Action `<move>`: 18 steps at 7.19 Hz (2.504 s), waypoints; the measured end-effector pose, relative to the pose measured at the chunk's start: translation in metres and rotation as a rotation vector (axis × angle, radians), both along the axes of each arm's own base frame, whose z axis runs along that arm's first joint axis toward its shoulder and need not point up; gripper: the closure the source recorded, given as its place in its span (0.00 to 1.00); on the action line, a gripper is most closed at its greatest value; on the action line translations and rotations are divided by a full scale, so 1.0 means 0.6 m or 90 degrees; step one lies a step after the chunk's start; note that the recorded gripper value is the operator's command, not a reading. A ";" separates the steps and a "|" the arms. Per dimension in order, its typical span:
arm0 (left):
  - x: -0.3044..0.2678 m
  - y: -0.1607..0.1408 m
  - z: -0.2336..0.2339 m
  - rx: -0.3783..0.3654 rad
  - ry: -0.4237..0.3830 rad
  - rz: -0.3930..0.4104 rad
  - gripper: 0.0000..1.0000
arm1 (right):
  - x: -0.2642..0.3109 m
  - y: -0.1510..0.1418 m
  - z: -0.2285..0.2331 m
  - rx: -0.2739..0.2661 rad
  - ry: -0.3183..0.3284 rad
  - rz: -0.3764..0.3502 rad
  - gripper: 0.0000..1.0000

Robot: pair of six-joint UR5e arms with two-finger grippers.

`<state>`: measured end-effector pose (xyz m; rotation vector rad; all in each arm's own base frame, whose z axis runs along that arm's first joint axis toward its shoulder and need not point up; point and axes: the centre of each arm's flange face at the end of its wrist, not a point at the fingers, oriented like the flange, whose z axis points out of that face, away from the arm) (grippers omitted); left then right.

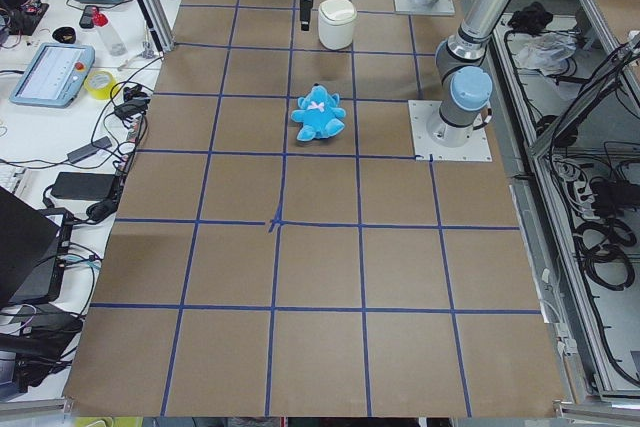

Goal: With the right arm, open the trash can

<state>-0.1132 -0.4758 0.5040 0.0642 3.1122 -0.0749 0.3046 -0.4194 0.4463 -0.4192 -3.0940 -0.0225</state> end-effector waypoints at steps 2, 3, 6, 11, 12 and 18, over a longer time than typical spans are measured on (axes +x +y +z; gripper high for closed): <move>0.000 0.000 0.000 0.000 0.000 0.000 0.00 | -0.002 0.009 -0.036 0.022 0.005 -0.004 1.00; 0.000 0.000 0.000 0.000 0.000 0.000 0.00 | -0.004 0.014 -0.055 0.030 0.008 -0.004 1.00; 0.000 0.000 0.000 0.000 0.000 -0.001 0.00 | -0.006 0.016 -0.065 0.024 0.005 -0.007 0.99; 0.000 0.000 0.000 0.000 0.000 -0.001 0.00 | -0.012 0.012 0.037 -0.008 0.014 0.022 0.00; 0.000 0.000 0.000 0.000 0.000 -0.001 0.00 | -0.017 0.006 0.051 -0.022 0.022 0.041 0.00; 0.000 0.000 0.000 0.000 0.000 0.000 0.00 | -0.142 -0.077 0.100 -0.043 0.019 0.181 0.00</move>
